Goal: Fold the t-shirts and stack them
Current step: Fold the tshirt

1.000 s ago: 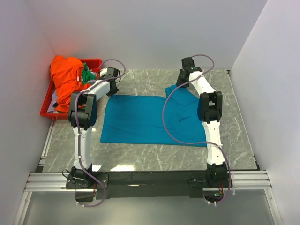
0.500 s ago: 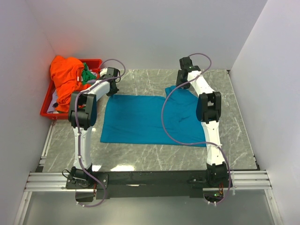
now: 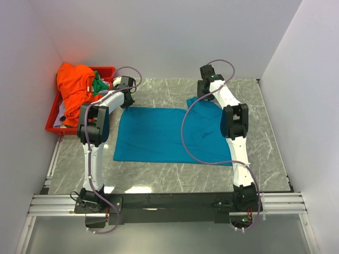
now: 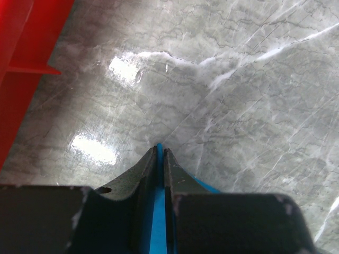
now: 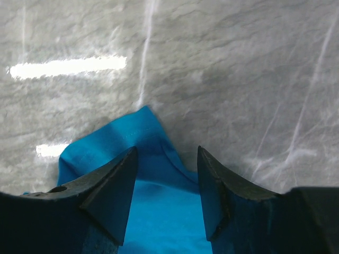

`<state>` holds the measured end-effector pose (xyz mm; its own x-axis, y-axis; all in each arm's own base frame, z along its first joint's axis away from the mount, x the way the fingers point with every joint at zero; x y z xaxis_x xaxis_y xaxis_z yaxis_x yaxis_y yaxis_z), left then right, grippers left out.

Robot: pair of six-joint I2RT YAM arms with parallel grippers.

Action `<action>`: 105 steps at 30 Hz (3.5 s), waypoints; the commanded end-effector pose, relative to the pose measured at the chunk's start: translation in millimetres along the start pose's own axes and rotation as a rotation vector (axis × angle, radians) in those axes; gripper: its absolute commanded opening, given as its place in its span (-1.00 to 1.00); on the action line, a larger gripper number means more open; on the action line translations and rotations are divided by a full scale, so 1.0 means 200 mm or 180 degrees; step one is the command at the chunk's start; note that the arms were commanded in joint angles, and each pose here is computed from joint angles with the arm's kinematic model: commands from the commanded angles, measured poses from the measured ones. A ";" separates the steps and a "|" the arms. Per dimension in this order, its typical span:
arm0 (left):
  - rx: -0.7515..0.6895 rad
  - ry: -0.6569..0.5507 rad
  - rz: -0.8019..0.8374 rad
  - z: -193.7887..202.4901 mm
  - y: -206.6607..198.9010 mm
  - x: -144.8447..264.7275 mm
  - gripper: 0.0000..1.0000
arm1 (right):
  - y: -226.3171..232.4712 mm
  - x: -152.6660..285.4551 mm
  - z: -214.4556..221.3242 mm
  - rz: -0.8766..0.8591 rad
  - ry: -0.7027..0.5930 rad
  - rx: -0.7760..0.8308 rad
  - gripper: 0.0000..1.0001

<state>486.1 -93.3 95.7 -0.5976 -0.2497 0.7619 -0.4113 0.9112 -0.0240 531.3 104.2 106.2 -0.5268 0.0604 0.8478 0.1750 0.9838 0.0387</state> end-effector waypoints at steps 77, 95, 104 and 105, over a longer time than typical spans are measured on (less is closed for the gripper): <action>0.0094 -0.0228 0.0078 0.01 0.19 0.59 -0.99 | -0.49 0.90 0.49 0.0210 -0.0710 -0.1181 -1.00; 0.0240 -0.0120 -0.0031 0.24 0.30 0.68 -0.99 | -0.59 0.96 0.81 0.0238 -0.0629 -0.1224 -1.00; 0.0288 -0.0101 -0.0059 0.28 0.34 0.70 -0.99 | -0.63 1.00 0.85 0.0237 -0.0645 -0.1307 -1.00; 0.0284 -0.0094 -0.0064 0.29 0.35 0.70 -0.99 | -0.63 1.00 0.85 0.0224 -0.0649 -0.1303 -1.00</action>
<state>336.8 -85.8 151.3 -0.5720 -0.2665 0.7757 -0.4631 0.8856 -0.0372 265.2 24.2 173.2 -0.6177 0.1833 0.7648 0.4968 0.8448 0.1988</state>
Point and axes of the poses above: each gripper's point midway between its finger pads, its own x axis back along the fingers, its own y axis along the line the jaws close on, z = x × y, the point moved 9 cm from there along x, back along the fingers, and after that the axes turned 7 degrees about -x, right-handed, at the moved point
